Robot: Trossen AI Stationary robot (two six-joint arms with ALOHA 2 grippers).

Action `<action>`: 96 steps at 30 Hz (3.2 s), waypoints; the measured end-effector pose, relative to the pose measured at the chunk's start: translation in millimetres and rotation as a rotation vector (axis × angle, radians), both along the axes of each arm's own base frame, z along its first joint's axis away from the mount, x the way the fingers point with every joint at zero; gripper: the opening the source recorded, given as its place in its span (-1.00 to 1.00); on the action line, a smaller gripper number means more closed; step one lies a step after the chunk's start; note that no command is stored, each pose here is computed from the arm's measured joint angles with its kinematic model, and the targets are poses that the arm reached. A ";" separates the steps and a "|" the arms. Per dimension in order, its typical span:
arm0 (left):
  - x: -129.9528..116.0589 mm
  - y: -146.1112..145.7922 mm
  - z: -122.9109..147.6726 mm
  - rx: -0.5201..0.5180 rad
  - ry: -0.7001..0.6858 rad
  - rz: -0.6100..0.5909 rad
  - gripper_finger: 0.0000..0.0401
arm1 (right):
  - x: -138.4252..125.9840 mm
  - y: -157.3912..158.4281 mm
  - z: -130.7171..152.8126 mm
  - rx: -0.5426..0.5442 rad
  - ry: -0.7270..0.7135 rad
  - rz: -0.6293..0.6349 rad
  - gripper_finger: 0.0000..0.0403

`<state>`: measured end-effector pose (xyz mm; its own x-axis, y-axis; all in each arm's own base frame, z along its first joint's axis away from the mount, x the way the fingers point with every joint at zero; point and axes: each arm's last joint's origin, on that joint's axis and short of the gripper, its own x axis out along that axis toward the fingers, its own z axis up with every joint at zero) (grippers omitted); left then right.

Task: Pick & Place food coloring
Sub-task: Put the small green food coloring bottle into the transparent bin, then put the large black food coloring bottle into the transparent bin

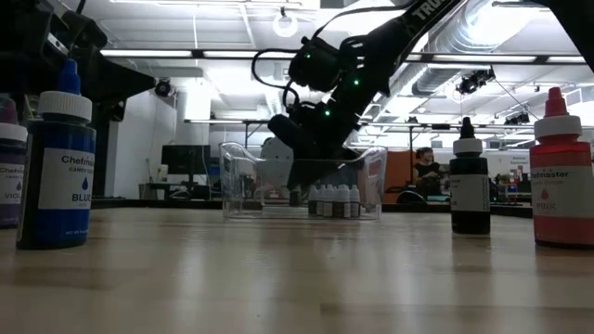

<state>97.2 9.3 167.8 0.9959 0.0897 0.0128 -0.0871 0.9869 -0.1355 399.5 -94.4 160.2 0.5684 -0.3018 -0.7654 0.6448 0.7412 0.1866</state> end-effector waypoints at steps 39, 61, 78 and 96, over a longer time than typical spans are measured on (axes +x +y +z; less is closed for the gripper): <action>0.0 0.0 0.0 0.000 0.000 0.000 -1.00 | -4.4 -8.1 -2.4 0.017 0.025 0.000 -0.66; 0.0 0.0 0.0 0.000 0.000 0.000 -1.00 | -4.2 -4.6 -3.1 0.056 0.031 0.064 -0.65; 0.0 0.0 0.0 0.000 0.000 0.000 -1.00 | -4.4 -1.9 -3.7 0.109 0.034 0.157 -0.32; 0.0 0.0 0.0 0.000 0.000 0.000 -1.00 | -10.5 8.4 33.4 0.059 -0.040 0.144 -0.06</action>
<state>97.2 9.3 167.8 0.9959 0.0899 0.0125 -0.0874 0.9869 -0.1358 388.9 -86.0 193.7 0.6327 -0.1706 -0.7554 0.5242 0.8124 0.2555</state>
